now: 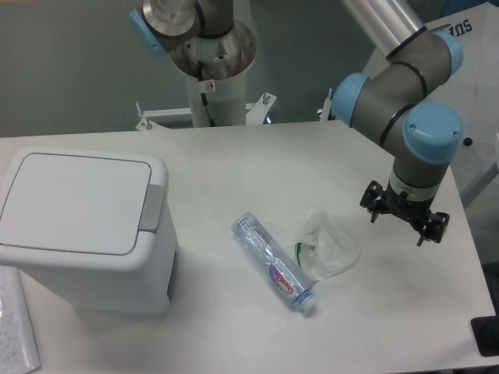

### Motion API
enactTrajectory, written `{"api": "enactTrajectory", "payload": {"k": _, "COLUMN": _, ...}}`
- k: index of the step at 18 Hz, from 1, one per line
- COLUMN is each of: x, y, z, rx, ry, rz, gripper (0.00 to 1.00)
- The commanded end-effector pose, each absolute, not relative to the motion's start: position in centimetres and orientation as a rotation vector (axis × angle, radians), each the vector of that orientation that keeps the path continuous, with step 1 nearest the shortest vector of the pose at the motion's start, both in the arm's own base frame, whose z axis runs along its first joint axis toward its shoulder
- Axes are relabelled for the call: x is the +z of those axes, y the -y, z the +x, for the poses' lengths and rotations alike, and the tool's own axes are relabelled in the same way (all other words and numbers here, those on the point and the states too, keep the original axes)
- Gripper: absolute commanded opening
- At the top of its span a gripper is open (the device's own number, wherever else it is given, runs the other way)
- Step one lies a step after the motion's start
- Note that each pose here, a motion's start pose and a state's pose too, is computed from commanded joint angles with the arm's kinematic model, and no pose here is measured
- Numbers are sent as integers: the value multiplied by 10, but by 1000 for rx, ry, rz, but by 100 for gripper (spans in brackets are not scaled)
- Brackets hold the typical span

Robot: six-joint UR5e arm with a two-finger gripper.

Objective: Open the trash can
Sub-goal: 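Move the gripper from its start pose toward the trash can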

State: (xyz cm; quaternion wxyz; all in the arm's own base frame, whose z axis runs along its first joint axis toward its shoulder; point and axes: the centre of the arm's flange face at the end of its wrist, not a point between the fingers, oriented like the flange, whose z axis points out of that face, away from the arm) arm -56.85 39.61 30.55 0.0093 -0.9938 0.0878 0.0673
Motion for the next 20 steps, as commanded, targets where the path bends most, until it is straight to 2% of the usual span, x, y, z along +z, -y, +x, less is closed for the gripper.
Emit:
{"api": "enactTrajectory", "payload": {"k": 5, "x": 305, "y": -388, "z": -573, "rx": 210, "ry": -255, "rz": -3102, "gripper": 100}}
{"api": "enactTrajectory", "payload": {"k": 7, "x": 318, "y": -383, "z": -568, "rx": 220, "ry": -250, "rz": -3093, "gripper": 100}}
{"api": "enactTrajectory", "payload": {"k": 10, "x": 311, "y": -368, "z": -554, "rx": 181, "ry": -230, "rz": -3094, "gripper": 100}}
{"api": "enactTrajectory", "payload": {"k": 13, "x": 310, "y": -345, "z": -567, "rx": 160, "ry": -161, "rz": -3064, "gripper": 100}}
{"api": "enactTrajectory", "payload": {"k": 16, "x": 319, "y": -350, "z": -551, "rx": 143, "ry": -156, "rz": -3019, "gripper": 100}}
{"api": "enactTrajectory", "payload": {"k": 20, "x": 337, "y": -369, "z": -534, "rx": 104, "ry": 63, "rz": -2922, "gripper": 100}}
